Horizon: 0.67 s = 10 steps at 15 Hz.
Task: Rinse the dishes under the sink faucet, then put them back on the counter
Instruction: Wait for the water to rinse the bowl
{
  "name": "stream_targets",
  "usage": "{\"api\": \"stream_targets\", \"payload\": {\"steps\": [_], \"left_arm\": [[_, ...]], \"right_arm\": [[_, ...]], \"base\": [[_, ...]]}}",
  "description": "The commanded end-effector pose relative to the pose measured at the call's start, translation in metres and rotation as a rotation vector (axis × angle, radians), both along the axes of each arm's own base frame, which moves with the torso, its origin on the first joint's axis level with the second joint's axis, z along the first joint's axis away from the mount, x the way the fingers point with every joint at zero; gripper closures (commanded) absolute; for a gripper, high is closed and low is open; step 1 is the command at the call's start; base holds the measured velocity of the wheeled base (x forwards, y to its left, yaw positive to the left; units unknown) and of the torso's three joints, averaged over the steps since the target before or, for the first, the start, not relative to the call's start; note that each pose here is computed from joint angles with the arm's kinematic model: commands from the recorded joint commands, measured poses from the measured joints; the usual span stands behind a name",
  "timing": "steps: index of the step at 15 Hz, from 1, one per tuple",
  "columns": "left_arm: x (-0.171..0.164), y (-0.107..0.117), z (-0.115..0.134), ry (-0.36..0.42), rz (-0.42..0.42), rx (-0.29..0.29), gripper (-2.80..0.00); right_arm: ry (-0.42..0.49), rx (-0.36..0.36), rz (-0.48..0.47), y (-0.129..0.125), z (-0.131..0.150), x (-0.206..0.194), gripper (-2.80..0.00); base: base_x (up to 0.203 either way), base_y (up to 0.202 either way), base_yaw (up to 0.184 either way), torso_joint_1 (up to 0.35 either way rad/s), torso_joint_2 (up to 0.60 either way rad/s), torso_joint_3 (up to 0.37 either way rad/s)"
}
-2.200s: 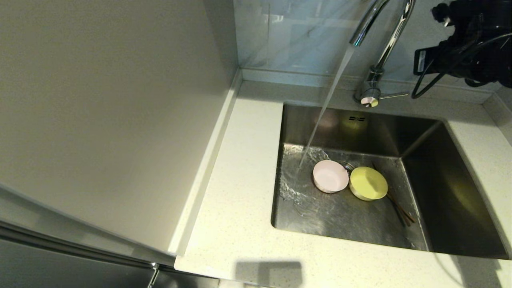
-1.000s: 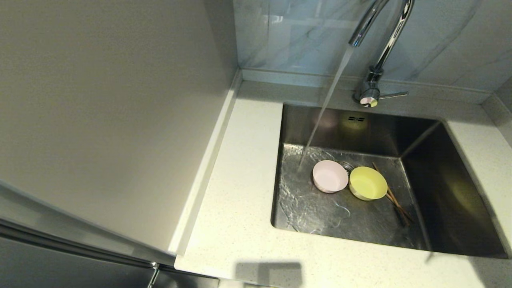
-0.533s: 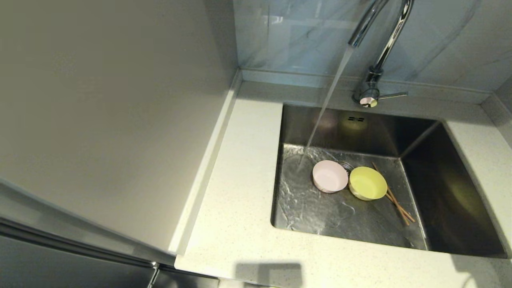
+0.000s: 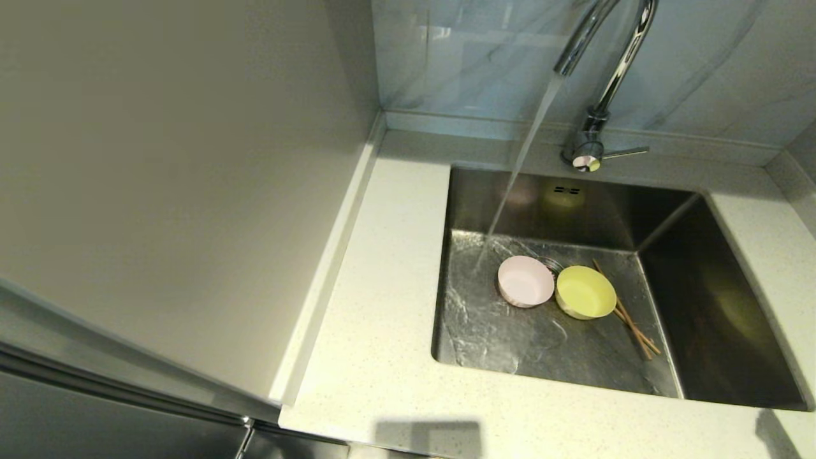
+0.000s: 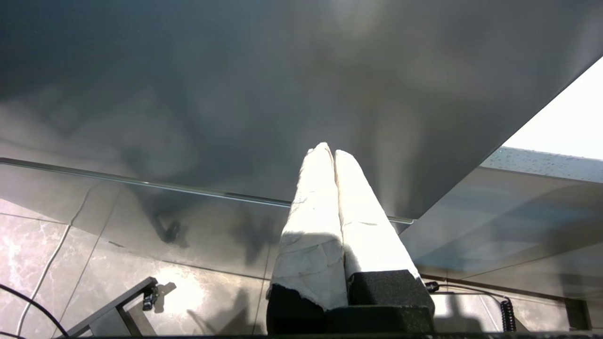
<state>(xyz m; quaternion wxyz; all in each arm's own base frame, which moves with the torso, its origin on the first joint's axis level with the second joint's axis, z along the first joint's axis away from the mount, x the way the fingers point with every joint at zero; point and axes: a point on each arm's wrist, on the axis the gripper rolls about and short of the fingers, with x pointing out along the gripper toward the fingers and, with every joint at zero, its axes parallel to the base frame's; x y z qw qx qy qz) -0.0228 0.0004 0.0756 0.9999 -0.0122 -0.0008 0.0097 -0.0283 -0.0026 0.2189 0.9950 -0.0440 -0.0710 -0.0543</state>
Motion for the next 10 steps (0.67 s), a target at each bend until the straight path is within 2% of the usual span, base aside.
{"api": "stream_targets", "payload": {"steps": [1, 4, 6, 10], "left_arm": [[0.000, 0.000, 0.000, -0.003, 0.001, 0.000, 0.00], [0.000, 0.000, 0.000, -0.003, 0.001, 0.000, 0.00], [0.000, 0.000, 0.000, -0.003, 0.001, 0.000, 0.00], [0.000, 0.000, 0.000, -0.003, 0.001, 0.000, 0.00]], "right_arm": [[-0.068, -0.008, 0.001, 0.000, -0.019, -0.019, 0.00], [-0.111, -0.028, 0.018, 0.000, -0.047, -0.030, 0.00], [-0.087, -0.030, 0.041, 0.001, -0.069, -0.027, 0.00], [0.059, 0.004, 0.083, 0.002, -0.112, -0.006, 0.00]], "base": [[0.000, 0.000, 0.000, 0.000, 0.00, 0.000], [0.000, 0.000, 0.000, 0.000, 0.00, 0.000], [0.000, 0.000, 0.000, 0.000, 0.00, 0.000], [0.000, 0.000, 0.000, 0.000, 0.00, 0.000]]}}
